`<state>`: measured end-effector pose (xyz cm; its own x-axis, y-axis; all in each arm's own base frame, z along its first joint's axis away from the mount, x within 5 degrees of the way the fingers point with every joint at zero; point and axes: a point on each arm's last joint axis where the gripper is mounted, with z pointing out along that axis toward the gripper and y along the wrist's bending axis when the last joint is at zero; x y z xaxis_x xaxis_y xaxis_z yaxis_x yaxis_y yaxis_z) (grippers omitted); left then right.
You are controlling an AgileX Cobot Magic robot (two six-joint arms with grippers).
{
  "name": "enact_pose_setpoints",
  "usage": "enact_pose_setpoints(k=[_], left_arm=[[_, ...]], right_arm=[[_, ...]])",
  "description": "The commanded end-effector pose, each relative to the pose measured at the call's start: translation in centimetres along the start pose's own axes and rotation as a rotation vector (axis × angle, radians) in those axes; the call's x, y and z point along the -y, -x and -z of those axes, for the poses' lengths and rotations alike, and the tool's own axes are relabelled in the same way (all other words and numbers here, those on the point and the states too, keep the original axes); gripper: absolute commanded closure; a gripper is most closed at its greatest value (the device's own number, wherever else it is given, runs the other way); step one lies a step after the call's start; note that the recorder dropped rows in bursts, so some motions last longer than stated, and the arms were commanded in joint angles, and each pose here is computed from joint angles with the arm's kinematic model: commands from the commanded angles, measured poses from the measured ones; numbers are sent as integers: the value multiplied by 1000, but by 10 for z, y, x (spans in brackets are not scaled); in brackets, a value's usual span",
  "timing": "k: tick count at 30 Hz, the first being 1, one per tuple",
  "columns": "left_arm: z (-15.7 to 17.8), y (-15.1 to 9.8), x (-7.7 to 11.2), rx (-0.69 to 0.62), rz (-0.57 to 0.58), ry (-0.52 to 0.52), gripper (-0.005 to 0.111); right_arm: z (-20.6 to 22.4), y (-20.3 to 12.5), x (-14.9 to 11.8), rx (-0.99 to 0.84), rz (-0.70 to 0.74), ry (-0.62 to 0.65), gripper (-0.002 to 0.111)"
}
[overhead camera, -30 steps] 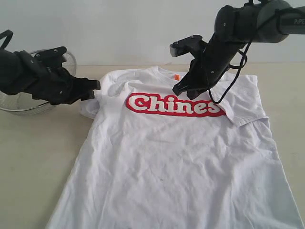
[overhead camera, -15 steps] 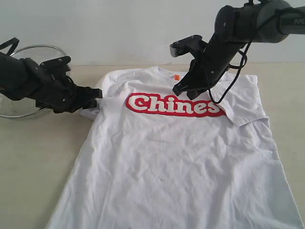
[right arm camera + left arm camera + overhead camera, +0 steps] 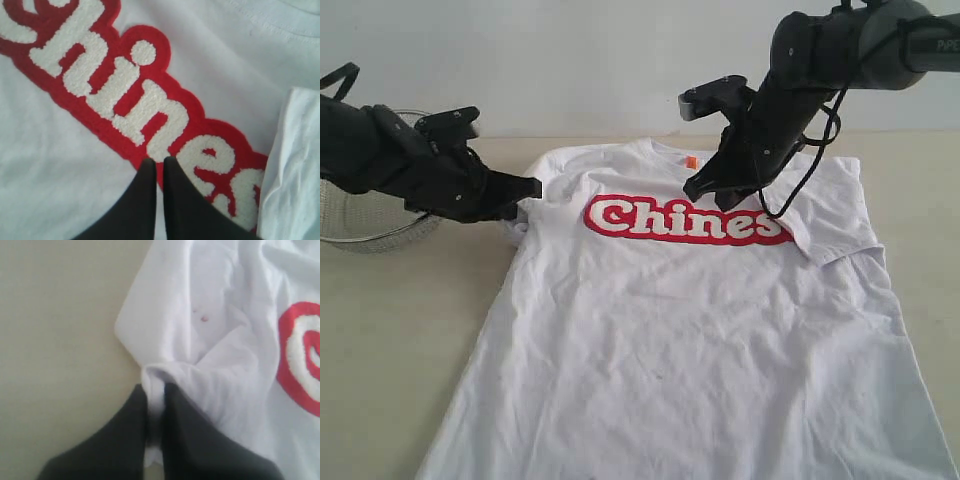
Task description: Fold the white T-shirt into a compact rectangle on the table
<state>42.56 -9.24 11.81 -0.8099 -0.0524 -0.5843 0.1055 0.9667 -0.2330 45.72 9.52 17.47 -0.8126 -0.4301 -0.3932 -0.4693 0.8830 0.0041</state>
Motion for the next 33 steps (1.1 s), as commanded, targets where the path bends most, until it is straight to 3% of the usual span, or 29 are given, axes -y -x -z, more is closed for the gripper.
enact_pose_setpoints(k=[1, 6, 11, 13, 16, 21, 28, 33], left_arm=[[16, 24, 22, 65, -171, -47, 102], [26, 31, 56, 46, -467, -130, 102], [25, 0, 110, -54, -1042, -177, 102], [20, -11, 127, -64, -1127, -187, 102], [0, -32, 135, -122, -1151, -214, 102], [-25, -45, 122, -186, -984, -184, 101], [-9, -19, 103, -133, -782, -130, 49], [14, 1, 102, -59, -725, -115, 48]], right_arm=[[2, -1, 2, -21, 10, -12, 109], [2, -2, 2, -28, 8, -9, 109], [2, -2, 2, -28, 8, -9, 109], [2, -2, 2, -28, 7, -8, 109], [2, -2, 2, -32, 5, -6, 109], [2, -3, 1, -40, 5, -3, 109], [2, -3, 1, -41, 5, -2, 109], [2, -3, 1, -41, 5, -2, 109]])
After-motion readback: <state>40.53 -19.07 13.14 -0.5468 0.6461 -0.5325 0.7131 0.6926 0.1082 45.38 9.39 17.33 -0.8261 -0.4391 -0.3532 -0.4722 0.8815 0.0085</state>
